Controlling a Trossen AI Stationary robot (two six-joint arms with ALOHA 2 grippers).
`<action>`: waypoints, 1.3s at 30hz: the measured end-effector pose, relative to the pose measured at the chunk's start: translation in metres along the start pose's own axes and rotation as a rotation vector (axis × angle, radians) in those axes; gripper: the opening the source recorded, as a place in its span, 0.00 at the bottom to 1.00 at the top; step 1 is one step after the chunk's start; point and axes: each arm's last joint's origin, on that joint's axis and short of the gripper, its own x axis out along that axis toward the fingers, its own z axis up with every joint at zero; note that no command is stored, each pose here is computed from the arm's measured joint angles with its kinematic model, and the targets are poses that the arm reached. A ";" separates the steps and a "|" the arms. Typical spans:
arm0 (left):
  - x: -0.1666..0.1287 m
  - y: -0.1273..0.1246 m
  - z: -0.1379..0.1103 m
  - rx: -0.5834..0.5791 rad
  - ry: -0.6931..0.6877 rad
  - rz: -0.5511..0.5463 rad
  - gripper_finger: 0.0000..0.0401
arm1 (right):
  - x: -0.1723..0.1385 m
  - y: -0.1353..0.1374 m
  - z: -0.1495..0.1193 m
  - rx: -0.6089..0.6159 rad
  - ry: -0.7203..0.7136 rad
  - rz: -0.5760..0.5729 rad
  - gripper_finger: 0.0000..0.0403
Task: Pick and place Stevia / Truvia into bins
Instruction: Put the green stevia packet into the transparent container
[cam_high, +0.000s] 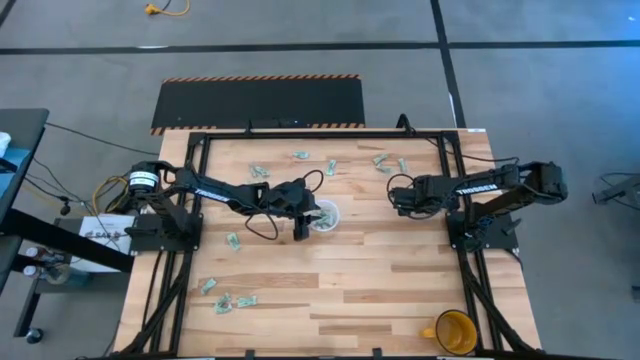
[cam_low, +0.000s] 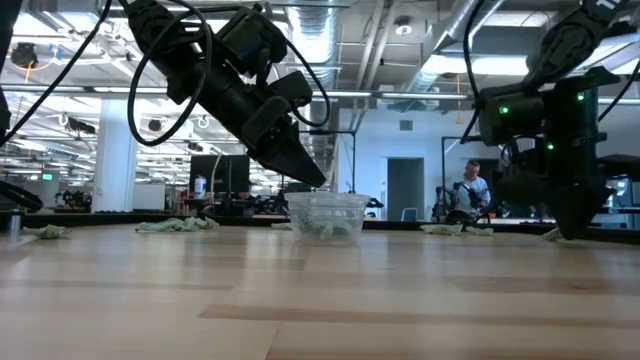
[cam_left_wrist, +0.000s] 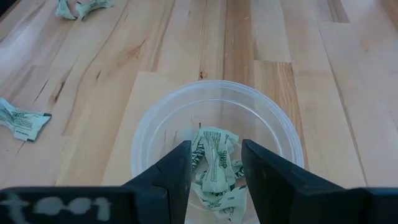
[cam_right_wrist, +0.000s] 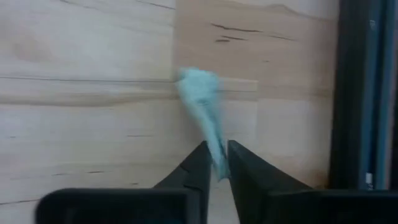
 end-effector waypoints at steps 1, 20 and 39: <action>0.000 0.000 0.000 0.000 0.000 0.000 0.33 | 0.000 0.001 0.000 -0.005 -0.012 0.007 0.05; -0.046 -0.001 0.011 -0.012 0.100 0.027 0.33 | -0.080 0.050 -0.005 -0.275 -0.229 0.287 0.00; -0.116 -0.002 -0.014 -0.113 0.120 0.270 0.33 | -0.134 0.139 -0.007 -0.650 -0.463 0.736 0.00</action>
